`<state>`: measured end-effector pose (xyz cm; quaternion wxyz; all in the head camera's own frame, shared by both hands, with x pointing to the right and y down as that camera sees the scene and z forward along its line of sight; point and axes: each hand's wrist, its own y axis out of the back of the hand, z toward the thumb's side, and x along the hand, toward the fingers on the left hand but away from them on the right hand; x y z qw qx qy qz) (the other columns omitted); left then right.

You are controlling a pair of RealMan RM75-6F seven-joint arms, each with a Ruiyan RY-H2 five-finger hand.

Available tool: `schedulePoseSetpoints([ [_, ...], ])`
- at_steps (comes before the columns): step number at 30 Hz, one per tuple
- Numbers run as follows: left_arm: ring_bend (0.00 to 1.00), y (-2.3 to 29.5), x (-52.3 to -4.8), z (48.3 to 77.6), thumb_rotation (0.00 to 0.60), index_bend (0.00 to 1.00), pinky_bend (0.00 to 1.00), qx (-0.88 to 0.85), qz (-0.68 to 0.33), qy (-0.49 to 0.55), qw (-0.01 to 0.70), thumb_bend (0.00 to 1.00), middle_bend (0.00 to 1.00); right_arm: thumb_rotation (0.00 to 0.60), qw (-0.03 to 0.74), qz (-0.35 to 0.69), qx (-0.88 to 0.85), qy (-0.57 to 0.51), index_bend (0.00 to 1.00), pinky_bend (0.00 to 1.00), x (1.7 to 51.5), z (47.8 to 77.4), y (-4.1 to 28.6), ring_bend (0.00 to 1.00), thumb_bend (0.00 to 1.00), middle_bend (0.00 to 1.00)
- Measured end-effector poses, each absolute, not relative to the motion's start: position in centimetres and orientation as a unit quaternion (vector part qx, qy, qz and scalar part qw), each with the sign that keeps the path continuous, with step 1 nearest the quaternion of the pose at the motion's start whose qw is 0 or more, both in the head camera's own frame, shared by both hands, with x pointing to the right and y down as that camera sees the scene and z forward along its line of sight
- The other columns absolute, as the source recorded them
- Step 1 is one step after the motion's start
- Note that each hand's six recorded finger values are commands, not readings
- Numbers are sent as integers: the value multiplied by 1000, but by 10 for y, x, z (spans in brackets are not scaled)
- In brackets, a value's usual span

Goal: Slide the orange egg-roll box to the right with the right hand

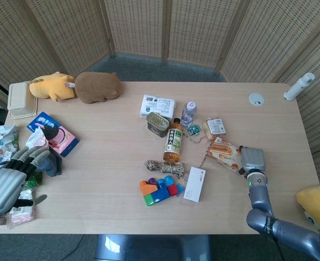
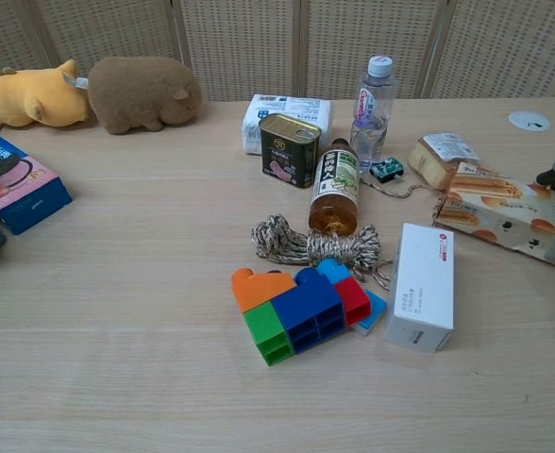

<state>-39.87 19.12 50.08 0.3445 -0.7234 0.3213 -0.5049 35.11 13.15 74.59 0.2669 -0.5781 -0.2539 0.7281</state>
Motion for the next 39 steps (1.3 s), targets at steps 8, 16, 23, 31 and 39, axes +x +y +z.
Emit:
schedulePoseSetpoints([
  [8,0,191,-398,503,600,0,0,-724,-506,321,343,0,0,600,279,701,-573,-319,655,612,360,717,103,863,52,820],
  [16,0,194,-400,502,600,0,0,-722,-508,323,340,0,0,600,286,655,-584,-385,654,612,352,672,73,863,52,821],
  [23,0,195,-400,500,600,0,0,-721,-507,327,340,0,0,600,273,579,-620,-454,651,612,322,616,46,872,51,820],
  [31,0,199,-408,495,600,0,0,-717,-508,337,339,0,0,600,253,505,-657,-498,652,611,287,560,29,881,50,820],
  [39,0,204,-418,493,600,0,0,-713,-511,344,335,0,0,600,244,486,-668,-508,654,611,272,542,26,887,50,820],
])
